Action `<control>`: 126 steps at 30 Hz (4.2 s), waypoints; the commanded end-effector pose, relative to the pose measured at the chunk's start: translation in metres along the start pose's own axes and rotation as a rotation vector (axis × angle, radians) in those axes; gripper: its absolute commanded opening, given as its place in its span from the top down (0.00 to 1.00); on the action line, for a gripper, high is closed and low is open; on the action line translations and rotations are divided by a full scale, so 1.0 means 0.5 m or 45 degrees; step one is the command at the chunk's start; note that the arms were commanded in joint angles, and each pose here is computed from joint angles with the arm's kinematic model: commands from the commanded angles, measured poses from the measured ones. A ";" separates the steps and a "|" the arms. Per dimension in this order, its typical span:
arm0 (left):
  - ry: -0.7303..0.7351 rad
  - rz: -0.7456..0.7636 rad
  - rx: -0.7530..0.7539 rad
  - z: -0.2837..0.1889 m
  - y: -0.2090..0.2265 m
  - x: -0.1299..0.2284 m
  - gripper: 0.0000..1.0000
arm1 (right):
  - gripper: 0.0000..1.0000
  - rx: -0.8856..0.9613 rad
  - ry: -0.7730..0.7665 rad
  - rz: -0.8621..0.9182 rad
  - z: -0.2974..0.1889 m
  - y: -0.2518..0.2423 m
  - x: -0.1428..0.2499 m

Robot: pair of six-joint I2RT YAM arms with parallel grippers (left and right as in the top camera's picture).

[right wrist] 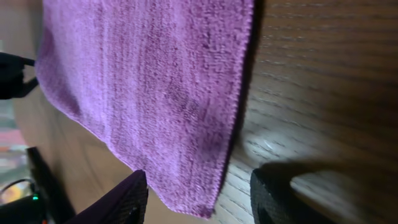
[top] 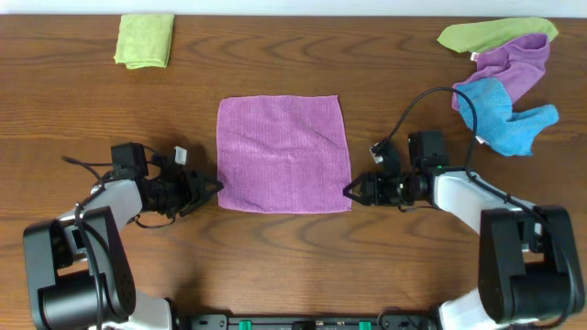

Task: Fold the cloth
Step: 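Grasp the cloth's bottom left and right corners with both grippers, then lift the bottom edge with both grippers and fold it up over the top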

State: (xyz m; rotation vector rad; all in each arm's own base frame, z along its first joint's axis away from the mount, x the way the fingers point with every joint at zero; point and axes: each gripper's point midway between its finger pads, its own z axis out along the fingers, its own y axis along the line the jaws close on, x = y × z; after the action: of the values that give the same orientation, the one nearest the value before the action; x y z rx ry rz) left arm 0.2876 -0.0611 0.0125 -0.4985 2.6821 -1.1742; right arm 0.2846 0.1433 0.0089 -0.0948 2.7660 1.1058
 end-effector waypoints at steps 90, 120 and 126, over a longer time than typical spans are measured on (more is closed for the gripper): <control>-0.308 0.163 0.158 0.065 -0.200 -0.397 0.94 | 0.98 0.085 -0.286 -0.079 0.029 0.085 -0.419; -0.044 0.100 0.148 0.090 -0.173 -0.338 0.52 | 0.42 0.106 -0.069 0.029 0.035 0.068 -0.350; -0.064 0.148 0.125 0.065 -0.162 -0.347 0.39 | 0.25 0.107 -0.088 0.037 0.024 0.061 -0.360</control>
State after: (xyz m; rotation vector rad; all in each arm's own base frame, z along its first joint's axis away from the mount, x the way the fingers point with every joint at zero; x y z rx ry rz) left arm 0.4686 -0.0824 0.0427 -0.4182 2.5879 -1.2885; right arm 0.4525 0.1765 0.0476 0.0028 2.7782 0.9678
